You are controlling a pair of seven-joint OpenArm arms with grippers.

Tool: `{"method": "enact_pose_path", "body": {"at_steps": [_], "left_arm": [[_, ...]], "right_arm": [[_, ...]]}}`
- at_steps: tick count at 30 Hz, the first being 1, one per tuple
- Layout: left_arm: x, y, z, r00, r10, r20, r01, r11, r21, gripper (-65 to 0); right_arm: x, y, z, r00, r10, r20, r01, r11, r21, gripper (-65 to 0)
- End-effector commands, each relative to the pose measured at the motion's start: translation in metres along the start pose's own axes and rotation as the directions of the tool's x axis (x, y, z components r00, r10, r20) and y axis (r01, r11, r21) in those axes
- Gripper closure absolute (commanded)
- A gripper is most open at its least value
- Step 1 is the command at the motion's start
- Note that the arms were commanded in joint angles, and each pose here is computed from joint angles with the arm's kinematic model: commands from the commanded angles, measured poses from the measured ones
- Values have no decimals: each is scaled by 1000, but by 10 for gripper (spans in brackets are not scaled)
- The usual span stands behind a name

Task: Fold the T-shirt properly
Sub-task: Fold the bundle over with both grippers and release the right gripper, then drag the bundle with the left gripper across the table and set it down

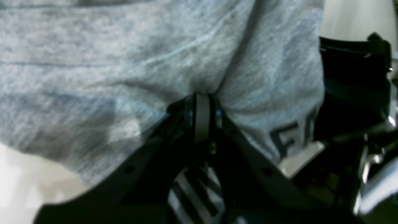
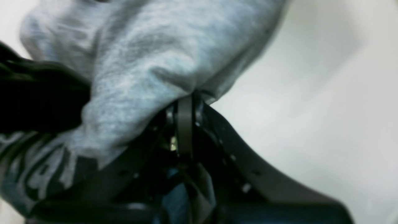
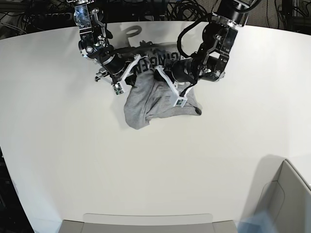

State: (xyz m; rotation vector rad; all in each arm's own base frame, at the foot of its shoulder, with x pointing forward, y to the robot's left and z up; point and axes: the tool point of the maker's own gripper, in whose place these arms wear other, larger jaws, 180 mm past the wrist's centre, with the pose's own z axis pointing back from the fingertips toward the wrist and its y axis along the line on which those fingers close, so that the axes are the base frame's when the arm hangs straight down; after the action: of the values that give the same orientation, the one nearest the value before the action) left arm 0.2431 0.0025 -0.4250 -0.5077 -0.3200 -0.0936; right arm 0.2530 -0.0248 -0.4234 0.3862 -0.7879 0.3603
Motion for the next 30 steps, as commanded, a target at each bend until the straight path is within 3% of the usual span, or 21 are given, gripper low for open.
{"method": "enact_pose_path", "body": {"at_steps": [1,6,11,15,21,25,30], "left_arm": [[1,19,4,1000,-18,-7,18,997,73,-14],[26,45,19,999,-30,36,25,991,134,-14],[47,84,44,992,66,111,-85,979,185,-14],[63,82,58,987,58,152,-86,980,180,-13],[74,57,69,976,28,216,-59,989,136,-12],[79,34,73,970,8,243,-31,995,91,-12],[58,16,59,975,53,215,-62,997,36,-12]], "right_arm": [[7,19,-6,1000,-1,9,0,999,52,0],[14,57,-22,1000,7,9,-8,991,136,0],[24,73,-26,999,0,35,-5,986,167,0],[48,47,-7,992,-36,119,25,995,95,0],[82,10,37,970,-2,242,8,1000,-22,0],[71,-39,66,970,-8,244,48,986,-159,0],[44,-87,91,976,-50,212,110,952,-285,0]]}}
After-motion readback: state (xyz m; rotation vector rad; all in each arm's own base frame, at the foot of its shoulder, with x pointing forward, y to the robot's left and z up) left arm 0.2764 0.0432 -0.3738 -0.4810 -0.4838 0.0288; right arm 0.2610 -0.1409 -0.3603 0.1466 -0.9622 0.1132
